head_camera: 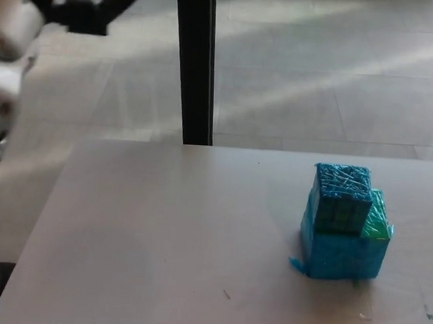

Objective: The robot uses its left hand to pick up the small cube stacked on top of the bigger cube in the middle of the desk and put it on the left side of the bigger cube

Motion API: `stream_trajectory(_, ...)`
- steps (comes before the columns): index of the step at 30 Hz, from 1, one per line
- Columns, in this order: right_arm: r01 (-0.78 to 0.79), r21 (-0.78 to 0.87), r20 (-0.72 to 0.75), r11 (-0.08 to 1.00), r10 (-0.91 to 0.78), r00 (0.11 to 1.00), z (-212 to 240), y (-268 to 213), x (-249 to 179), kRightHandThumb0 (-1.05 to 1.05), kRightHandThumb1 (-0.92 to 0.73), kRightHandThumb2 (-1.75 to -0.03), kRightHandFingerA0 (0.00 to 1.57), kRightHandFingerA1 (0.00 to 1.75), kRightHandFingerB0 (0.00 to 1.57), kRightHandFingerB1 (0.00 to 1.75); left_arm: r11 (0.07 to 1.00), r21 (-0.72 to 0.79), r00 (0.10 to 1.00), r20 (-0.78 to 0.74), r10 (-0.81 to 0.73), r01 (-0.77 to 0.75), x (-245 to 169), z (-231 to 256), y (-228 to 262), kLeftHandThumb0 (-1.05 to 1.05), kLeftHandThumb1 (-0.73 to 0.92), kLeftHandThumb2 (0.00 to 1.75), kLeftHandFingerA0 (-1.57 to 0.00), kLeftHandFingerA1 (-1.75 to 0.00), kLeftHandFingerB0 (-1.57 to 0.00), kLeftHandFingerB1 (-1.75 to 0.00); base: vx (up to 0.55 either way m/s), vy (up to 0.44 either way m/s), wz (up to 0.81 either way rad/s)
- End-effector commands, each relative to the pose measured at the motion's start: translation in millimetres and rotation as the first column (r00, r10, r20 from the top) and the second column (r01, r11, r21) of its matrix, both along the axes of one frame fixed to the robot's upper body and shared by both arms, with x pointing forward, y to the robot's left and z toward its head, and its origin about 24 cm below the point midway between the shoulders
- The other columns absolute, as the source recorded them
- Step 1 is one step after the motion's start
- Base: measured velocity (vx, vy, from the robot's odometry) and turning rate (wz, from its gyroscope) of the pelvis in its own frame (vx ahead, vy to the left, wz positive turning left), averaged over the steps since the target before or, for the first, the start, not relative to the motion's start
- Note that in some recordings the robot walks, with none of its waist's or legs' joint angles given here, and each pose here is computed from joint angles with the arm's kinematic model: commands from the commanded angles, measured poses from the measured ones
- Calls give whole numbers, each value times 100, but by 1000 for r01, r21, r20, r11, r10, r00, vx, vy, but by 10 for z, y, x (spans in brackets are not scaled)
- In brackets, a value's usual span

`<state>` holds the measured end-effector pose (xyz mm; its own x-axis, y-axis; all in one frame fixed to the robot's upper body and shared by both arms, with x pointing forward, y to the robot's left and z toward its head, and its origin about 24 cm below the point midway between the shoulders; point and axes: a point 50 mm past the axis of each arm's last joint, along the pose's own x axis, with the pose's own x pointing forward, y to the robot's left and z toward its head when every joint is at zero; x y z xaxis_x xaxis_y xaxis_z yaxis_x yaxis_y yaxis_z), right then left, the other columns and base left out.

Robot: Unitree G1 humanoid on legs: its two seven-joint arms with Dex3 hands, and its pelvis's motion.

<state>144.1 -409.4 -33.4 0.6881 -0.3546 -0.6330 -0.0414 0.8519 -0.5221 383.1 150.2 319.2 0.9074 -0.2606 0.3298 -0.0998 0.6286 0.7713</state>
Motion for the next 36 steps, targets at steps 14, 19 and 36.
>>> stream_trajectory(14, -29, -19, -2, 999, 29, 1000, 88, -64, 17, -81, -54, -65, 67, 100, 54, 79, 916, 230, 938, -191, -288, 328, -116, -81, -1402, -102, 70, 62, -19, -45, -18, -27, 0, 0, 0)
stream_trajectory(19, -21, -28, -5, 999, 21, 1000, 95, -69, 60, -79, -54, -64, 68, 97, 55, 75, 899, 198, 900, -288, -327, 390, -104, -399, -1574, -104, 66, 64, -21, -45, -16, -27, 0, 0, 0)
stream_trajectory(36, -37, -5, 21, 999, 37, 999, 119, -37, 150, -77, -52, -66, 68, 98, 55, 76, 897, 151, 695, -689, -206, 416, -20, -1321, -1543, -105, 52, 101, -89, -115, -12, -16, 0, 0, 0)
